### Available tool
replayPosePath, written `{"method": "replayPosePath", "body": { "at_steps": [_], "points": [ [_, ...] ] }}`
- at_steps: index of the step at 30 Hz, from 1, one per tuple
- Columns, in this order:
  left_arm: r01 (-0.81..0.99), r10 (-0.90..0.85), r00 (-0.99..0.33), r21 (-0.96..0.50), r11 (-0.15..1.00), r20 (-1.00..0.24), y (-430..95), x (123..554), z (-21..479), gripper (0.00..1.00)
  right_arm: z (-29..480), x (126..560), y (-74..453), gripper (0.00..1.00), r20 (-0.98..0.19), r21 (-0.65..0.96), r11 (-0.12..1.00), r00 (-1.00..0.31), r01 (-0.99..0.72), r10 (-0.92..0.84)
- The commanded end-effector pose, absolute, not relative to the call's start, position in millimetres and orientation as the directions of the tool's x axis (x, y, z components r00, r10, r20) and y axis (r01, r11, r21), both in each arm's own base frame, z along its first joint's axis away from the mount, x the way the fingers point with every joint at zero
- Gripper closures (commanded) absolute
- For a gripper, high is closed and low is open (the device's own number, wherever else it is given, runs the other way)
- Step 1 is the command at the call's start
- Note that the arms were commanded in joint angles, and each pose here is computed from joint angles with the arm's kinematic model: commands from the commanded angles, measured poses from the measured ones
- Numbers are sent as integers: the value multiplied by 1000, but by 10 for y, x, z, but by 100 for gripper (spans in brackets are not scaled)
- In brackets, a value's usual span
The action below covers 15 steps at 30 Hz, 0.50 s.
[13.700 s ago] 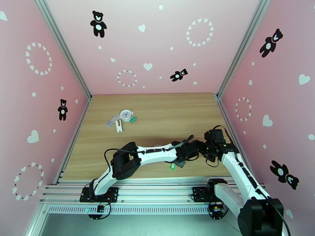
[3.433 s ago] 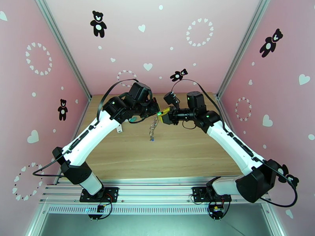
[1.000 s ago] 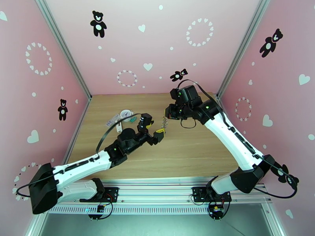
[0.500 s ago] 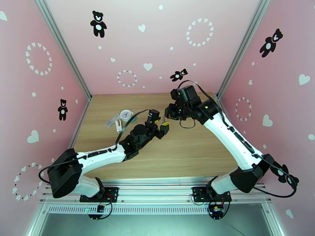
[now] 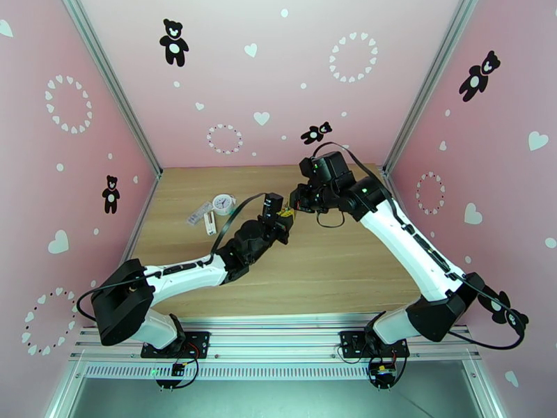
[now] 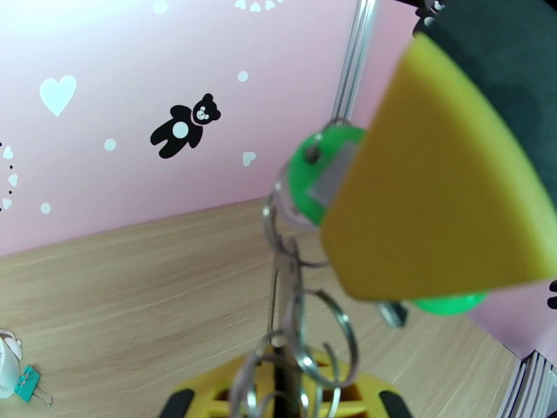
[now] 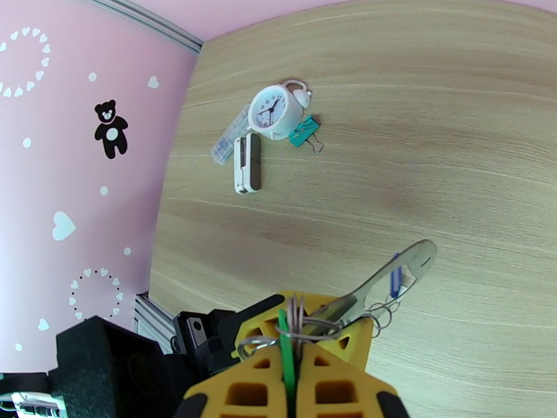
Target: Remove the keys from the keyring
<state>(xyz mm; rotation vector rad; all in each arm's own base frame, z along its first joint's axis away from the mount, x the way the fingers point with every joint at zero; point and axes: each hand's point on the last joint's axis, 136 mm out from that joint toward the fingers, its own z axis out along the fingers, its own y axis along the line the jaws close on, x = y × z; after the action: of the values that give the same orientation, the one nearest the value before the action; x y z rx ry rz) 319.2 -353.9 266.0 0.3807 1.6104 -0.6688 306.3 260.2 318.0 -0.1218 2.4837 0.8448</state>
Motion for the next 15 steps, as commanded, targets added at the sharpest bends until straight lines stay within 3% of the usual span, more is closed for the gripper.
{"method": "replayPosePath", "body": {
  "at_steps": [1,3,9,13,15],
  "points": [
    [572,-164,-116,-201,796,-980,-3468,3243,2850,100,3363,3054,2578,93,-534,544,796,-841,-267,83],
    [573,-162,-110,-195,796,-981,-3457,3234,2872,100,3386,3054,2556,87,-543,539,799,-835,-266,88],
    [584,-155,-97,-182,791,-983,-3428,3191,2904,100,3472,3041,2503,79,-569,530,803,-817,-273,98],
    [589,-156,-95,-182,787,-983,-3421,3177,2919,100,3475,3027,2529,81,-566,536,794,-819,-285,88],
    [594,-159,-92,-182,784,-983,-3420,3163,2937,100,3505,3029,2531,91,-582,529,793,-810,-303,79]
  ]
}}
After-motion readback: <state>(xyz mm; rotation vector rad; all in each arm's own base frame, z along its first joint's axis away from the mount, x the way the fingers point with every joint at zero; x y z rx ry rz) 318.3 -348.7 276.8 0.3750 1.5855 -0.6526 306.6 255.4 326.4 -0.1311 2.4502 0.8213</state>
